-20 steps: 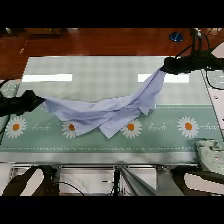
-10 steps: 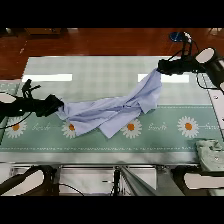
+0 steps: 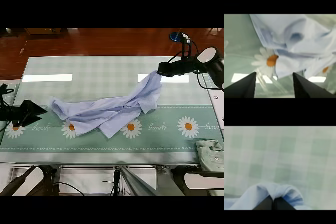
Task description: Fold the shirts.
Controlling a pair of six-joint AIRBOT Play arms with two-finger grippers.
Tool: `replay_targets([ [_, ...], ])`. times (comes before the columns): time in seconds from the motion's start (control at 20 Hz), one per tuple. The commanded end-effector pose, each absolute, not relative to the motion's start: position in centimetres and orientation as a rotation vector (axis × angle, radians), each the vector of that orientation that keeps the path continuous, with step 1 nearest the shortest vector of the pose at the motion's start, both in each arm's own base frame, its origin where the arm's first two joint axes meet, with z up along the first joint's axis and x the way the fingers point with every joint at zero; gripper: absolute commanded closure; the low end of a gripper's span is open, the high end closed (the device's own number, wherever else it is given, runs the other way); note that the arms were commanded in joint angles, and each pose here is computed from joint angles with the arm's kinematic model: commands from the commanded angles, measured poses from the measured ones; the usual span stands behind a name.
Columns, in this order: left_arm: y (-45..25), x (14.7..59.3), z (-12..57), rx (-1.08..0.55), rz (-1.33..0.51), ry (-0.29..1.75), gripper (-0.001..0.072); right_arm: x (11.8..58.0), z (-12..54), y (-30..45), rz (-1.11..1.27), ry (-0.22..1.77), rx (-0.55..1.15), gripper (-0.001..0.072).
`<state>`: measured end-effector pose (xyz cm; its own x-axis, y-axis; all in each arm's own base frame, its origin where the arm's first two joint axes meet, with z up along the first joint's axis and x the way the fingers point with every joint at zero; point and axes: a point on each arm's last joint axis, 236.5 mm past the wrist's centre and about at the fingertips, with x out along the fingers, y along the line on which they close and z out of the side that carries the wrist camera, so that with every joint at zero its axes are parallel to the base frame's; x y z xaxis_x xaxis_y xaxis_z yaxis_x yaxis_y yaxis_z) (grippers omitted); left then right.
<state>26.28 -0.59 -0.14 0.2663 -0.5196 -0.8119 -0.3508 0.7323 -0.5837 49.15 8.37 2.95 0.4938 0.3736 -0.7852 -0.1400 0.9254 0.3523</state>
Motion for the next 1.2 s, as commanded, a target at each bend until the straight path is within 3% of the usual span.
replay_targets([
  [0.0, -4.8, 22.7, -1.3, -0.790, -0.245, 1.467, 0.0030, 48.6, 2.4, 7.8, 0.311, 1.035, 0.212, 0.0678],
  [0.05, -6.4, 22.0, -1.9, -0.776, -0.284, 1.499, -0.0006, 48.5, 2.2, 7.5, 0.306, 1.043, 0.194, 0.0678],
  [0.35, -10.7, 22.5, -5.5, -0.671, -0.296, 1.516, -0.0007, 47.8, 1.6, 6.8, 0.297, 1.081, 0.149, 0.0678],
  [0.55, -12.5, 21.1, -8.1, -0.667, -0.324, 1.654, -0.0007, 47.8, 1.5, 6.8, 0.296, 1.081, 0.146, 0.0678],
  [0.7, -13.4, 21.1, -9.6, -0.696, -0.318, 1.695, -0.0007, 47.7, 1.5, 6.8, 0.296, 1.082, 0.146, 0.0677],
  [0.95, -13.6, 25.6, -10.3, -0.799, -0.238, 1.529, -0.0004, 47.7, 1.5, 6.8, 0.297, 1.083, 0.147, 0.0678],
  [1.15, -13.6, 25.1, -11.8, -0.812, -0.214, 1.579, -0.0002, 47.7, 1.5, 6.8, 0.297, 1.084, 0.147, 0.0678],
])
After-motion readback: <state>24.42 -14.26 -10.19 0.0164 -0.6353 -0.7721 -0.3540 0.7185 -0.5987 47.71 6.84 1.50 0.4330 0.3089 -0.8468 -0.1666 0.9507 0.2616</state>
